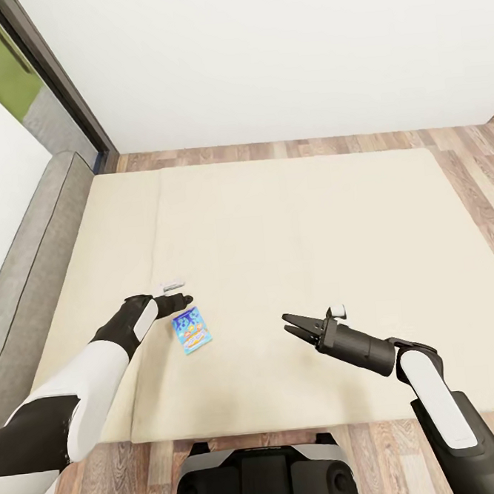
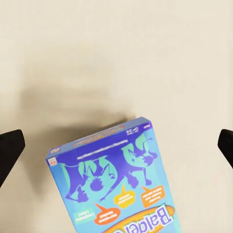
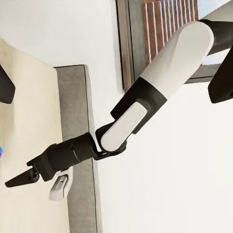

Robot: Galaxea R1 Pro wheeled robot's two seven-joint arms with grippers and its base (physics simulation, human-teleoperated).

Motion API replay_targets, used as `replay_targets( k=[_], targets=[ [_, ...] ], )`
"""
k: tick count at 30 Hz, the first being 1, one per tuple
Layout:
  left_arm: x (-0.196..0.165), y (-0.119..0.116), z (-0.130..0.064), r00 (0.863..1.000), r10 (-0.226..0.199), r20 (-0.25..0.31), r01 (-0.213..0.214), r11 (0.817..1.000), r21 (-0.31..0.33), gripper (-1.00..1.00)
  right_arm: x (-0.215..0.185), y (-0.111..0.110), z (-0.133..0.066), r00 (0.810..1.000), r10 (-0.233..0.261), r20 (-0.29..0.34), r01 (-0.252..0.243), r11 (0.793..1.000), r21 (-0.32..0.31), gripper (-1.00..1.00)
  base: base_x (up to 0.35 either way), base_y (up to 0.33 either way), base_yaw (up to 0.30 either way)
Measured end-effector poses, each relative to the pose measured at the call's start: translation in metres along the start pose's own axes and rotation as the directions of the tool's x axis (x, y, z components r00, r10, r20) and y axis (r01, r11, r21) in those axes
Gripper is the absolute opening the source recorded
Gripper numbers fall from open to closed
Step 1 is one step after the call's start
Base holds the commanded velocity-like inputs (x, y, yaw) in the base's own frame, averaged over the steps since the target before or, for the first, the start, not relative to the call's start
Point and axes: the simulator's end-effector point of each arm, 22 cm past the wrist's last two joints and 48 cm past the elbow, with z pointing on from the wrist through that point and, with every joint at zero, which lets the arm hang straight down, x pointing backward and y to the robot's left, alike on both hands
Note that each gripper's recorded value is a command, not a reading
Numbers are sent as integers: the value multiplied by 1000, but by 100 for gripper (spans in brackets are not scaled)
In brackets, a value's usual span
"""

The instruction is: Put all the toys in the child's room - the three board games (two on the bed and one on the table), the two jigsaw puzzles on the table, and the tennis ball on the table - inside the toy box on the table in the child's room.

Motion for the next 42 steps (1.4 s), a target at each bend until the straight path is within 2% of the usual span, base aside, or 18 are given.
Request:
replay_targets(
  k=[16,42],
  targets=[
    [1,1,1,1000,0,-1,0,1000,-1,100,-6,-1,0,999,-15,28,15,1000,0,100,0,0,0],
    [19,9,17,1000,-5,-25,5,1000,-8,100,-2,-19,1,1000,13,24,-14,1000,18,100,0,0,0]
  ],
)
